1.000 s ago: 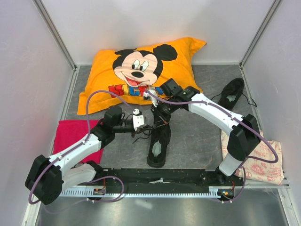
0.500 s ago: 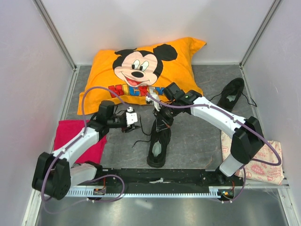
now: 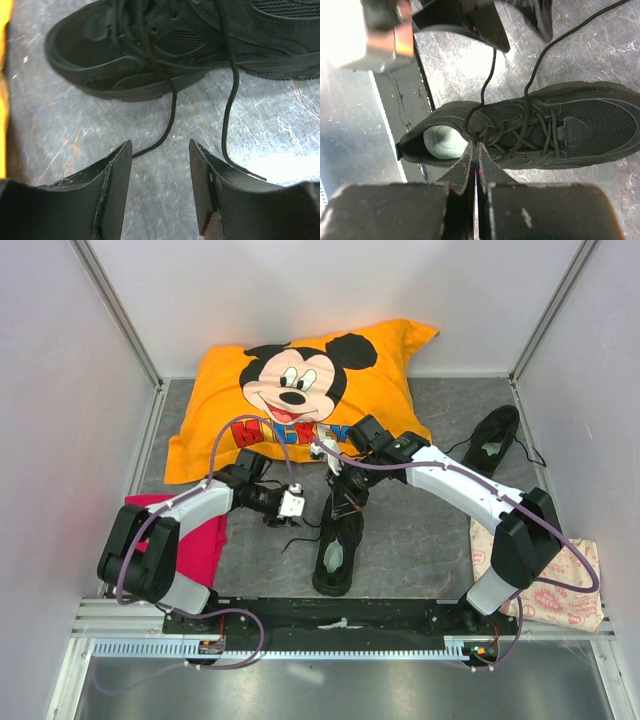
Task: Tie the shoes
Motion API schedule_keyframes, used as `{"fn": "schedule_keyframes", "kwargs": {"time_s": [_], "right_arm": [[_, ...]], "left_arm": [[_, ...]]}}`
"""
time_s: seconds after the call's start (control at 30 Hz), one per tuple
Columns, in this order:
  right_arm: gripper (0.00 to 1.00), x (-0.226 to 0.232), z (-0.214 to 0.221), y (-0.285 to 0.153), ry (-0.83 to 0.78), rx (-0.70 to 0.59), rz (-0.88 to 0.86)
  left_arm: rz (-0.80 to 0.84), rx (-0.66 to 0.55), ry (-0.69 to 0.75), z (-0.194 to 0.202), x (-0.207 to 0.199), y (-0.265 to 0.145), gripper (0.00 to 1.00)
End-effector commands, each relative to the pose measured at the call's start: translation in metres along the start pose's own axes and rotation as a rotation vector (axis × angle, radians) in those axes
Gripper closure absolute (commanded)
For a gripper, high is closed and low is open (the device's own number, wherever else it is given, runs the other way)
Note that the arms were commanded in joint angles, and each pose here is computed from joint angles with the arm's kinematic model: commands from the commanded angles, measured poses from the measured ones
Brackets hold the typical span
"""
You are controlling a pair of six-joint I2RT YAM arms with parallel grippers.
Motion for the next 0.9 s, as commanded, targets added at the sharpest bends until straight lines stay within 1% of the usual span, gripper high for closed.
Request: {"fn": "schedule_keyframes", "kwargs": {"time_s": [0.0,0.17,0.47,0.7,0.73,0.8,0.87], "right_arm": [[1.00,0.005,-0.007,-0.006,-0.021,-0.044,0.014],[1.00,0.004,-0.007,-0.005,-0.015,-0.045,0.024],[1.00,0.001,-0.005,-0.004,-0.002,-0.044,0.037],[1.00,-0.001,-0.004,-0.007,0.012,-0.050,0.045],[1.00,-0.002,-0.005,-0.008,0.013,-0.052,0.047],[1.00,-0.004,-0.005,-0.010,0.014,-0.058,0.053],[1.00,-0.004,-0.004,-0.009,0.018,-0.055,0.054]], "left_arm": [[0.055,-0.017,0.120,-0.008,0.007,0.009,0.43],[0.087,0.039,0.126,0.004,0.011,0.018,0.46],[0.152,0.112,0.154,0.019,0.012,0.029,0.49],[0.209,0.164,0.168,0.031,0.004,0.037,0.60],[0.217,0.177,0.172,0.033,0.003,0.038,0.63],[0.239,0.188,0.176,0.035,-0.001,0.037,0.65],[0.255,0.208,0.172,0.039,-0.004,0.036,0.72]]}}
Point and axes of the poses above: each gripper's point midway between its finger pads, its own y axis out along the fingers, its own x axis along the line the jaws close on, z = x × y, the point moved 2 cm from there along -y, back along the fingers
